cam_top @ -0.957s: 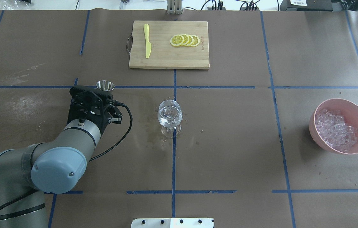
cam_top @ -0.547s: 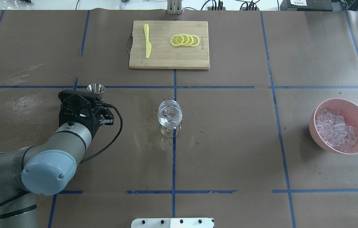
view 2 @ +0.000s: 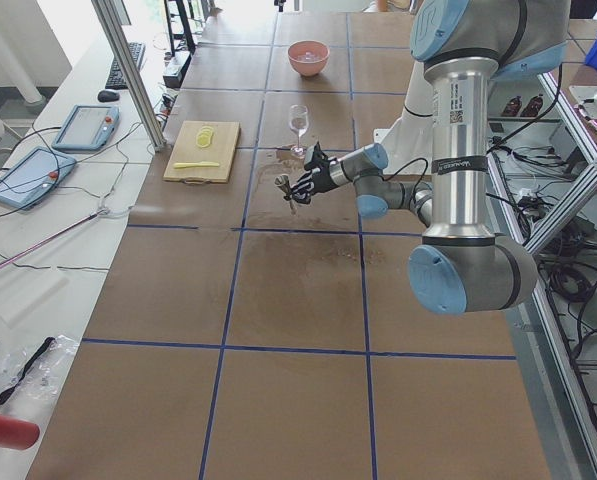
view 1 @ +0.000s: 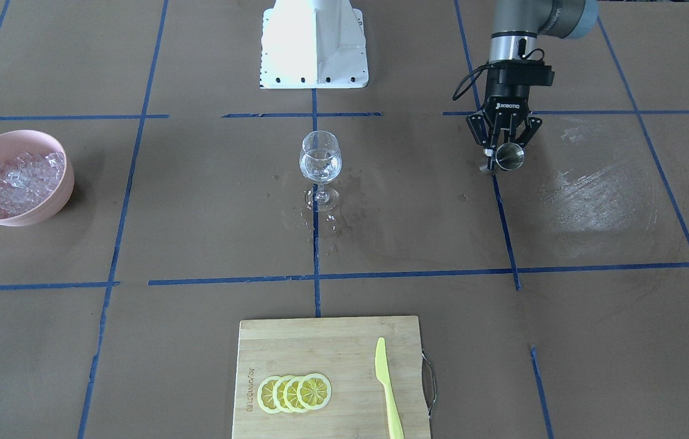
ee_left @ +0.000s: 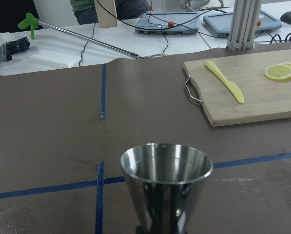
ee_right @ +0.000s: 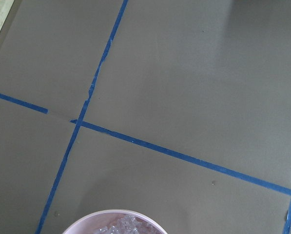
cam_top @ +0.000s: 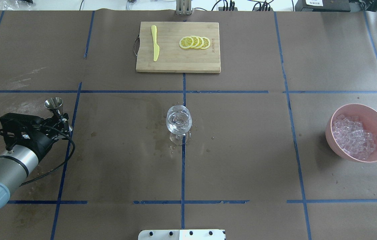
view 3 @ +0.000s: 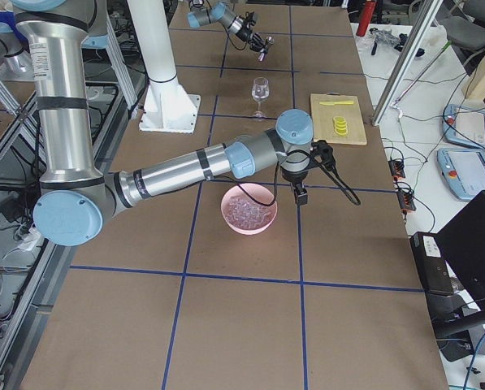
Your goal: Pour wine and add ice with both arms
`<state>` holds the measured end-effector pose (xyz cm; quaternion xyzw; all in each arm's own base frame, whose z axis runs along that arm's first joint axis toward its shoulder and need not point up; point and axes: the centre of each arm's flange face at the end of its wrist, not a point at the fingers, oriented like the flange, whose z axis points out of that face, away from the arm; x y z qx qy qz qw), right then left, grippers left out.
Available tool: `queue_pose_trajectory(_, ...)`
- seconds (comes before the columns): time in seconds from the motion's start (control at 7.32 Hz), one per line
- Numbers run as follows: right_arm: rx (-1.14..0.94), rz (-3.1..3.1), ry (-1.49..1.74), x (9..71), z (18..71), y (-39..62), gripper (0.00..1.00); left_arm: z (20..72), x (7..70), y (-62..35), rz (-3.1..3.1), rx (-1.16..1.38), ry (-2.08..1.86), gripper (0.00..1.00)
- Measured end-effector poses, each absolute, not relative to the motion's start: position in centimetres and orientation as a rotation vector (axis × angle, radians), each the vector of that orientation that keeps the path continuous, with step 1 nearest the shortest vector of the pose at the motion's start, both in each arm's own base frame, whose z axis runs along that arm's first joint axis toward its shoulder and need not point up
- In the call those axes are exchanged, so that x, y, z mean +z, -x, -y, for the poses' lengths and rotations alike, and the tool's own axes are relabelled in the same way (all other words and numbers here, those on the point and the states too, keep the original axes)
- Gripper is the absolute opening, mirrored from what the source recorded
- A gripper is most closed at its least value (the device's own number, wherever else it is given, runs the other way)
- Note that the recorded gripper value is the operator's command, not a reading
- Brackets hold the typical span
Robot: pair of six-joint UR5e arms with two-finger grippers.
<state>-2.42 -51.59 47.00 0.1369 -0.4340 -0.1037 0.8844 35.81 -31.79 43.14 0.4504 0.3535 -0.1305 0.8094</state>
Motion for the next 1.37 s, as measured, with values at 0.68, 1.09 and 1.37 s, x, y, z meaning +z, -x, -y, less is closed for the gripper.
queue_pose_trajectory(0.68,-0.220,0.905,-0.275,47.3,51.7,2.8,1.00,29.3,51.7,-33.6,-0.714,-0.276,-0.957,0.00)
queue_pose_trajectory(1.09,-0.219,0.905,-0.271,47.5,51.7,2.9,1.00,27.3,52.1,-35.1,-0.745,-0.394,-1.011,0.00)
queue_pose_trajectory(1.37,-0.219,0.905,-0.271,47.5,51.7,2.9,1.00,27.0,53.6,-35.0,-0.698,-0.453,-1.100,0.00)
